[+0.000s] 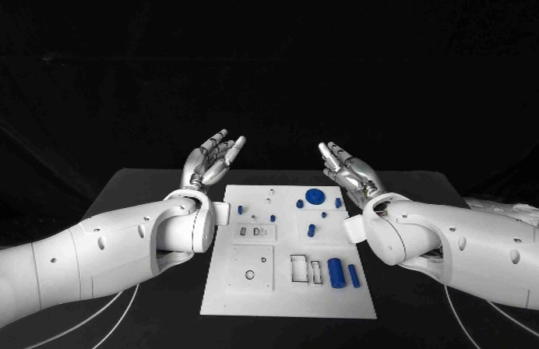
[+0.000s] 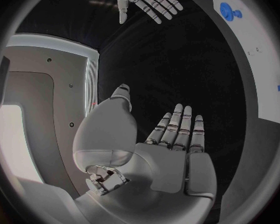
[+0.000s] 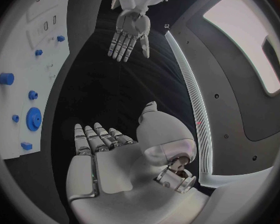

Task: Assemble the parts on the task board

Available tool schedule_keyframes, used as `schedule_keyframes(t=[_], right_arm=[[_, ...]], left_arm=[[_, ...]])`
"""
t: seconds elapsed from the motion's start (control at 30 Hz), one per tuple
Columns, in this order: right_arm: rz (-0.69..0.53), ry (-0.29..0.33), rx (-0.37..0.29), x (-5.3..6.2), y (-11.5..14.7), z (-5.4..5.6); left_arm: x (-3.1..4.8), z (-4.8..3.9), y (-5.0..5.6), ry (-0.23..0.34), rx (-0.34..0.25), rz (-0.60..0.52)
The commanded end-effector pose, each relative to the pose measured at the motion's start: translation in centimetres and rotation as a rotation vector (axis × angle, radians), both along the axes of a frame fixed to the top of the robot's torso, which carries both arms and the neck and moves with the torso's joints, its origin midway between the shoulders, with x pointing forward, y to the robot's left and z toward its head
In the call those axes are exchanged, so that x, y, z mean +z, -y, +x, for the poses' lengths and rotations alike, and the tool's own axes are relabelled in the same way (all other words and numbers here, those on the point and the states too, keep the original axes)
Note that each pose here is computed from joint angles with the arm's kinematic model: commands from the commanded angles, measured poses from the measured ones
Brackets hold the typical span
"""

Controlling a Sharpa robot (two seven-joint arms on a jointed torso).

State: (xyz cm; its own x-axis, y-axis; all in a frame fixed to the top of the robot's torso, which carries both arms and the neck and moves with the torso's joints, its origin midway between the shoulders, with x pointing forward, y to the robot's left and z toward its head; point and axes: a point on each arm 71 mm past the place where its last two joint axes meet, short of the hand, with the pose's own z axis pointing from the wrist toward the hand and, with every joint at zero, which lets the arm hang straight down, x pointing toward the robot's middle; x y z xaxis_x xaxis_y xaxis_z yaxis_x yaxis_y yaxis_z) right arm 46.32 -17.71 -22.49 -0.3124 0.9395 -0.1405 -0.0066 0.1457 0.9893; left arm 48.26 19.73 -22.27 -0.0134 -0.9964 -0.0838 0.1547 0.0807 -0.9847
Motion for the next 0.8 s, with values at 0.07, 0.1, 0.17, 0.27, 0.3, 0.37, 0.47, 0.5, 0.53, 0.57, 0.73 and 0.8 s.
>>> schedule_keyframes(t=[0.07,0.1,0.17,0.27,0.3,0.37,0.47,0.5,0.53,0.57,0.73,0.8], right_arm=[[-0.102,-0.022,0.230,-0.3,-1.3,-0.5],[-0.110,-0.024,0.241,-0.3,-1.4,-0.6],[-0.120,-0.026,0.254,-0.4,-1.4,-0.6],[-0.133,-0.027,0.235,-0.5,-1.0,-0.1],[-0.135,-0.028,0.232,-0.6,-0.9,-0.1],[-0.140,-0.031,0.224,-0.6,-0.6,0.0],[-0.147,-0.040,0.217,-0.7,-0.2,0.2],[-0.151,-0.045,0.215,-0.8,-0.1,0.2],[-0.154,-0.050,0.214,-0.9,0.0,0.3],[-0.156,-0.054,0.215,-0.9,0.1,0.3],[-0.169,-0.075,0.220,-1.1,0.6,0.5],[-0.170,-0.080,0.224,-1.2,0.9,0.5]], left_arm=[[1.60,-0.18,0.5,0.228,-0.069,0.009],[1.61,-0.18,0.5,0.229,-0.069,0.010],[1.61,-0.18,0.5,0.229,-0.069,0.010],[1.30,-0.17,0.7,0.204,-0.084,0.003],[1.23,-0.13,0.7,0.198,-0.082,0.005],[1.06,-0.02,0.6,0.185,-0.078,0.009],[0.78,0.10,0.4,0.166,-0.070,0.017],[0.67,0.15,0.4,0.159,-0.068,0.019],[0.55,0.19,0.3,0.150,-0.066,0.022],[0.46,0.22,0.2,0.144,-0.062,0.027],[-0.13,0.45,-0.1,0.108,-0.049,0.066],[-0.42,0.54,-0.1,0.089,-0.034,0.089]])
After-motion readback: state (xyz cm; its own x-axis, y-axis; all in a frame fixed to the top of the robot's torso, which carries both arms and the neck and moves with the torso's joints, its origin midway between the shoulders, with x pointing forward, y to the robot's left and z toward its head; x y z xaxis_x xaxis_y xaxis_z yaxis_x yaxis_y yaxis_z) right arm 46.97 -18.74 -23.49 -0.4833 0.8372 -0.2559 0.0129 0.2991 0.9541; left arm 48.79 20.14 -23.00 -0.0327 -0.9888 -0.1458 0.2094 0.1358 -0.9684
